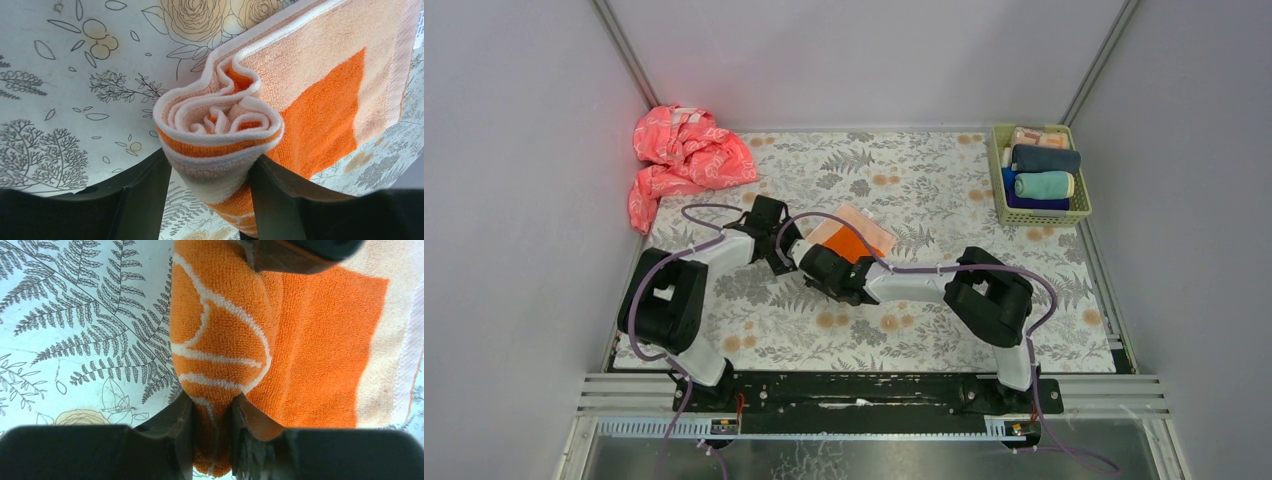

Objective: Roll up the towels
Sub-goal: Roll the towel at the center of the board.

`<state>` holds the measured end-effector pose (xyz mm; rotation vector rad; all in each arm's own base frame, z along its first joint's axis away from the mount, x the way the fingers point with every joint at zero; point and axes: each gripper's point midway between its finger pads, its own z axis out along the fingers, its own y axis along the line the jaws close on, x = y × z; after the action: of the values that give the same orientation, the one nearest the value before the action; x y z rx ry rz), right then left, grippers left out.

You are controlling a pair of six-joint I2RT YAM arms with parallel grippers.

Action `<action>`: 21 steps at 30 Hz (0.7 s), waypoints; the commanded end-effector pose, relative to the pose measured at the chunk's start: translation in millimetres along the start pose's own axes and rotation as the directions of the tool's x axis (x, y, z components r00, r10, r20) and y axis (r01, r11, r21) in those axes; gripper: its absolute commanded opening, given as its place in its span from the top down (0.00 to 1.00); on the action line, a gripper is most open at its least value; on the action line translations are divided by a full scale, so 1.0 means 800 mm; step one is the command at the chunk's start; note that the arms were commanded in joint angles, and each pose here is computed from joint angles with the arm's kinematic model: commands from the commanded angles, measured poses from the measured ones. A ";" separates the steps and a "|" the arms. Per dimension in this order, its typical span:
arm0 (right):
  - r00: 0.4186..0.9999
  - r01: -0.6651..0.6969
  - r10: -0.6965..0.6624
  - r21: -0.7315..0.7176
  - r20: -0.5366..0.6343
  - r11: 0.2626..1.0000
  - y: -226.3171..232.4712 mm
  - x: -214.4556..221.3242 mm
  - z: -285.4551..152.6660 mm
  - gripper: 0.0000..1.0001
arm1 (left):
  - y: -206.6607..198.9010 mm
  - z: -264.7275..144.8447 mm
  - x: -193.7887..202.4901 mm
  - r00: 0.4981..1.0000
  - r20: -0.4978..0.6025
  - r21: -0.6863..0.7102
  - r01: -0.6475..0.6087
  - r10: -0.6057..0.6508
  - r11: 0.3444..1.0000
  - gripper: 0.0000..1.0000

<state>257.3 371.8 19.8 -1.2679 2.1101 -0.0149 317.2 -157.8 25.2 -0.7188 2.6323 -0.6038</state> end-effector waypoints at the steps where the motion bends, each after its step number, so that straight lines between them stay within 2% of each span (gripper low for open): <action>1: 0.987 -0.126 0.090 -0.291 -0.133 0.948 0.053 0.055 -0.001 0.80 | 0.016 -0.014 -0.002 0.999 0.033 -0.073 -0.021 0.023 0.997 0.42; 5: 0.958 -0.287 0.258 -0.473 -0.126 0.833 0.062 0.038 -0.023 0.90 | 0.006 -0.036 -0.011 0.997 0.083 -0.039 -0.001 0.004 0.999 0.35; 8: 0.926 -0.363 0.353 -0.591 -0.138 0.720 0.066 0.026 -0.035 0.93 | 0.000 -0.056 -0.015 0.993 0.115 -0.005 0.013 -0.012 1.000 0.33; 12: 0.856 -0.470 0.467 -0.713 -0.224 0.520 0.065 0.020 -0.043 0.94 | -0.006 -0.079 -0.014 0.990 0.140 0.040 0.024 -0.029 0.999 0.30; 16: 0.784 -0.519 0.551 -0.790 -0.287 0.326 0.057 0.010 -0.051 0.94 | -0.008 -0.085 -0.004 0.993 0.112 0.065 0.031 -0.038 0.997 0.29; 21: 0.693 -0.600 0.602 -0.780 -0.396 0.178 0.044 0.023 -0.041 0.93 | -0.009 -0.074 0.007 0.996 0.070 0.090 0.044 -0.050 0.995 0.30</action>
<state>236.0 376.0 35.0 -0.8253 2.3774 1.4065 296.9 -144.8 88.2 -0.7316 2.4797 -0.6558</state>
